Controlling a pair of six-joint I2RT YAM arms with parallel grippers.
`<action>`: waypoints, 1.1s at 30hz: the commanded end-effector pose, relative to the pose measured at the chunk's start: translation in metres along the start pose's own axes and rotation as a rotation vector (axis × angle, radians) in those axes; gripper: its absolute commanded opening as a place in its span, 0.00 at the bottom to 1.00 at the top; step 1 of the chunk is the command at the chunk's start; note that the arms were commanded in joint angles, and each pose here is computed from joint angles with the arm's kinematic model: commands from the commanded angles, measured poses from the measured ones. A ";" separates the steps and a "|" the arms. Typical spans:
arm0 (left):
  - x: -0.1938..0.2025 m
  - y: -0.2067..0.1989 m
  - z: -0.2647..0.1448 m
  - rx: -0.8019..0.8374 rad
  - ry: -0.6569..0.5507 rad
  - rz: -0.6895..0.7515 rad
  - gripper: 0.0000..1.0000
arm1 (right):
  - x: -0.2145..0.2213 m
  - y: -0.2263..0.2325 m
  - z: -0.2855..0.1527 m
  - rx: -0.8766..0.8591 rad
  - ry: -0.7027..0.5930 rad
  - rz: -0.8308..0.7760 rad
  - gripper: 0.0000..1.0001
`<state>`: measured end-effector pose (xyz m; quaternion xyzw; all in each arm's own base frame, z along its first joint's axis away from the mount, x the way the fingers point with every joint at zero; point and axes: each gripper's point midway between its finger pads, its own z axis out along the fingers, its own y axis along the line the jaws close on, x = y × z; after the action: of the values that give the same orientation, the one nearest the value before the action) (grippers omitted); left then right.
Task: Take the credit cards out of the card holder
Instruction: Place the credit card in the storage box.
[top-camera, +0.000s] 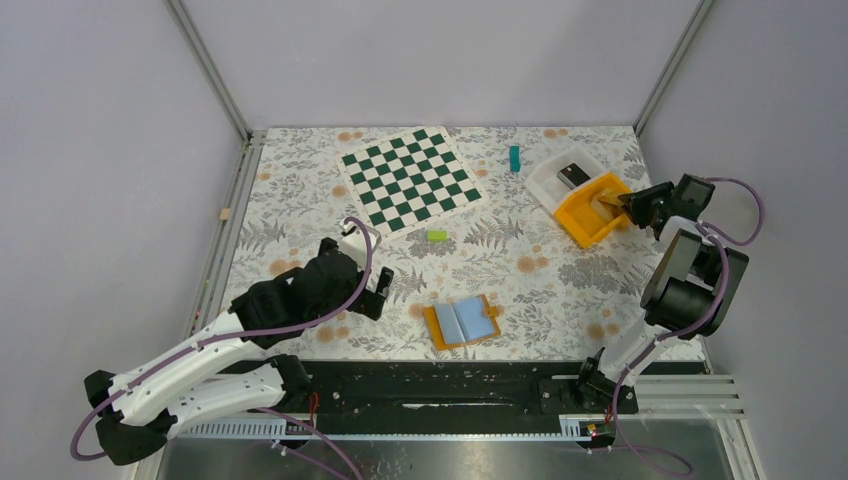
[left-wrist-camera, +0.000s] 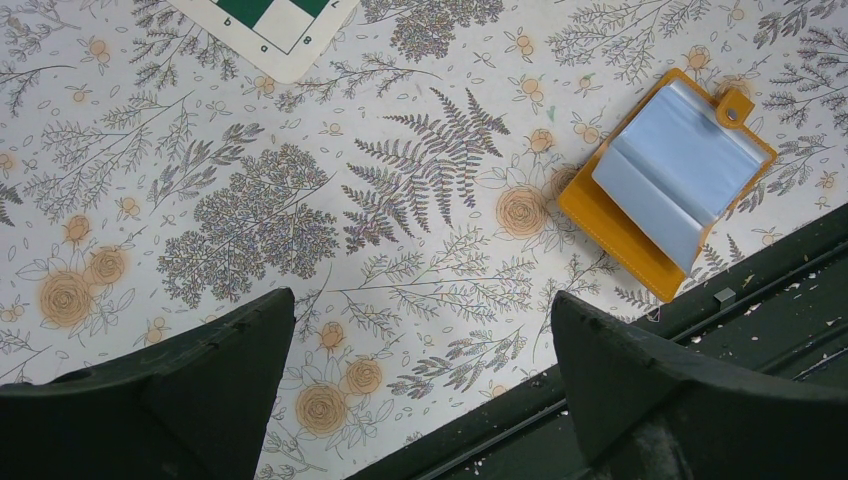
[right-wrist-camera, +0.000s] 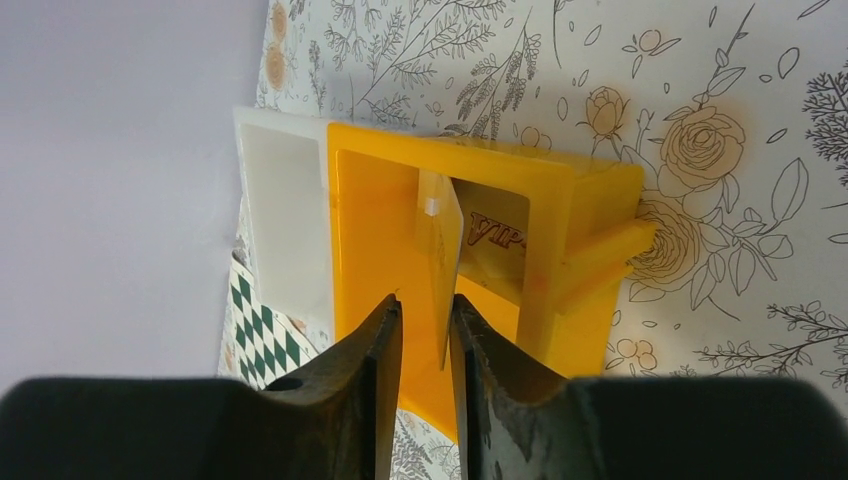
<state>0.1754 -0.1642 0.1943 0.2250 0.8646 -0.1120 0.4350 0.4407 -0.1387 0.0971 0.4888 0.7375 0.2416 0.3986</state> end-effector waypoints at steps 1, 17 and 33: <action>-0.005 0.004 -0.001 -0.018 -0.028 -0.001 0.99 | -0.016 0.011 -0.005 0.000 -0.037 0.005 0.32; -0.004 0.003 -0.002 -0.010 -0.027 0.001 0.99 | -0.028 0.000 -0.019 0.146 -0.073 0.029 0.38; -0.004 0.003 -0.001 -0.011 -0.023 0.004 0.99 | -0.042 0.006 -0.025 0.202 -0.096 0.052 0.45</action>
<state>0.1754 -0.1642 0.1942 0.2253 0.8646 -0.1119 0.4348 0.4264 -0.1520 0.1006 0.5411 0.7476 0.1770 0.3422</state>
